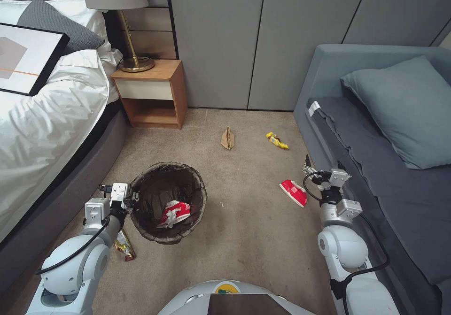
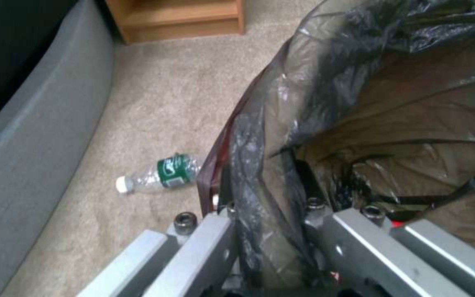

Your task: Pick up the trash bin, then pick up the garbage from the floor and place it into the trash bin.

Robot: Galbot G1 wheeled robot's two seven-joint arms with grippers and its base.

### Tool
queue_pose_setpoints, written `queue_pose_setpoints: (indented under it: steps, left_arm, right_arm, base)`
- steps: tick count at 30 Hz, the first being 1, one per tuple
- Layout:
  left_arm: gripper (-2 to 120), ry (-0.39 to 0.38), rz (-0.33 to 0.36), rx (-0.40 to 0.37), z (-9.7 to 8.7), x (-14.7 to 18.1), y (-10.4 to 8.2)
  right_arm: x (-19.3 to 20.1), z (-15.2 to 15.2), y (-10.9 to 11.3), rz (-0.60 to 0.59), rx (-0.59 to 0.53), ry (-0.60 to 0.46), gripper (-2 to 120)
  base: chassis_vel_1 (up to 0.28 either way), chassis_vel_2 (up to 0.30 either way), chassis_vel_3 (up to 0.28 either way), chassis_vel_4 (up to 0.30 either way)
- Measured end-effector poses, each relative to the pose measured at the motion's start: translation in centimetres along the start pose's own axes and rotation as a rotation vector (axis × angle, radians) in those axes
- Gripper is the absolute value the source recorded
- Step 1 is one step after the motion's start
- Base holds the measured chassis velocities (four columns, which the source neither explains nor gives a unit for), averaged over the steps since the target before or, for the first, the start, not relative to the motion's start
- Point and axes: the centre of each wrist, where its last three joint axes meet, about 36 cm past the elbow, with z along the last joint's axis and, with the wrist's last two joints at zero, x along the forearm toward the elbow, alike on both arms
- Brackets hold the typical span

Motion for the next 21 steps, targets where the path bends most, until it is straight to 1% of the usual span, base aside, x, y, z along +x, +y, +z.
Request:
queue_pose_setpoints:
  steps: [10, 21]
  left_arm:
    - [0, 0.004, -0.004, 0.002, 0.12, -0.15, 0.06]
    - [0, 0.001, -0.007, 0.002, 0.07, -0.38, 0.15]
  right_arm:
    - [-0.12, 0.08, -0.1, 0.001, 0.001, 0.001, 100]
    - [-0.18, 0.36, -0.1, 0.002, 0.0, 0.008, 100]
  base:
    - [-0.059, 0.076, 0.069, -0.076]
    - [-0.095, 0.088, 0.09, -0.077]
